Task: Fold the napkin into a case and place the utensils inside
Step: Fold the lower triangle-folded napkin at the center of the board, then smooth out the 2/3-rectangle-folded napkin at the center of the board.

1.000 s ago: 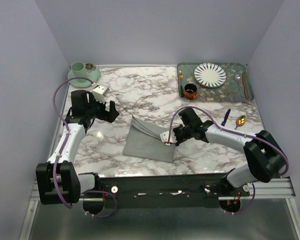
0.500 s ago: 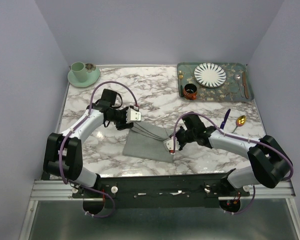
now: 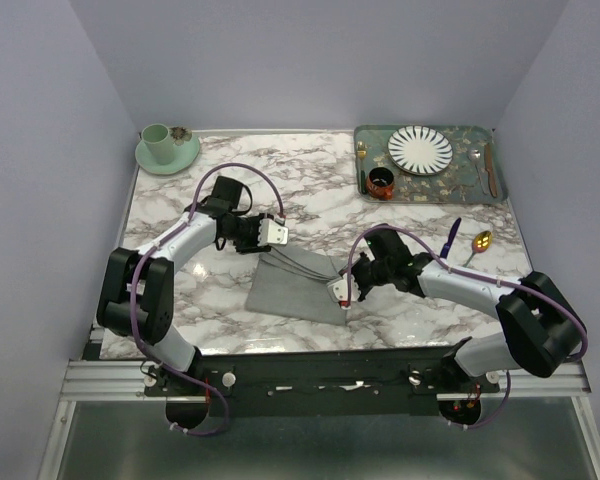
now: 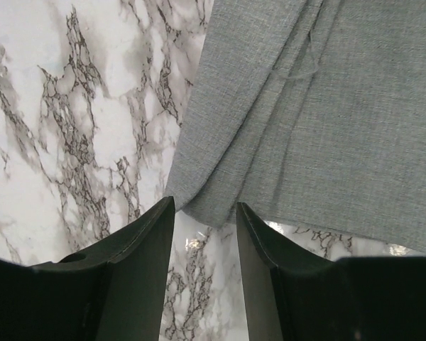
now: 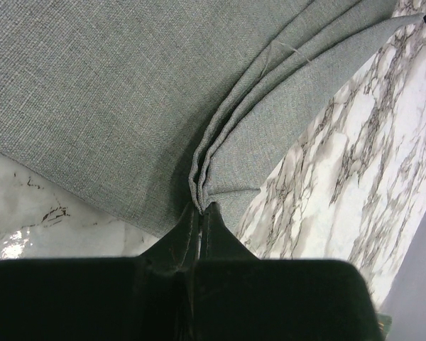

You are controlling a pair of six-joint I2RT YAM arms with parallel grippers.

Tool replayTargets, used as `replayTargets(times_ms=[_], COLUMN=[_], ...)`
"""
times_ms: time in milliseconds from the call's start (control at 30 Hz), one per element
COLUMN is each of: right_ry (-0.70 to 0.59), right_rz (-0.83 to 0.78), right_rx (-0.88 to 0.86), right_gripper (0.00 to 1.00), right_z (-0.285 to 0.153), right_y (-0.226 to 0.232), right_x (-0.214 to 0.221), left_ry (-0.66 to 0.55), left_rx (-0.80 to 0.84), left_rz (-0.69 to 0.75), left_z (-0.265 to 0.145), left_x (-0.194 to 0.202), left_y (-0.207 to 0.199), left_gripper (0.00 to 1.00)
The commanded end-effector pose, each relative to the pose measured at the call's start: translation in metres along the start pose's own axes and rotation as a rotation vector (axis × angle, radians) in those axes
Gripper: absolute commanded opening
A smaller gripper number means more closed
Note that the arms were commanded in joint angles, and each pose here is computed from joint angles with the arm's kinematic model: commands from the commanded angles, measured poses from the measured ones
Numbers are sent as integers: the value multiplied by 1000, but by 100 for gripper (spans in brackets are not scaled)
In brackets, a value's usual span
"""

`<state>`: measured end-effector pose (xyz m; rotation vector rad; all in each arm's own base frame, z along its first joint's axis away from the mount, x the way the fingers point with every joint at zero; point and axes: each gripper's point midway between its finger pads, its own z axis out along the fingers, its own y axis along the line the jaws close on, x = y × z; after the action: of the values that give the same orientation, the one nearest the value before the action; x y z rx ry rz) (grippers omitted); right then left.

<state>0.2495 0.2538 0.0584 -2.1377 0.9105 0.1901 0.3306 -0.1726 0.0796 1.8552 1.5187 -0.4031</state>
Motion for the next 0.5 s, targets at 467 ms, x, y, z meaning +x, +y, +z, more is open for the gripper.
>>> replayTargets(times_ms=[467], right_ry=[-15], right_rz=[10], right_rx=[24], right_gripper=[1], right_z=[-7], right_y=[-6], right_x=[-8], left_ry=[30], left_rx=[12], left_rz=[79], left_z=[8], left_x=[9], left_y=[13], left_gripper=[16])
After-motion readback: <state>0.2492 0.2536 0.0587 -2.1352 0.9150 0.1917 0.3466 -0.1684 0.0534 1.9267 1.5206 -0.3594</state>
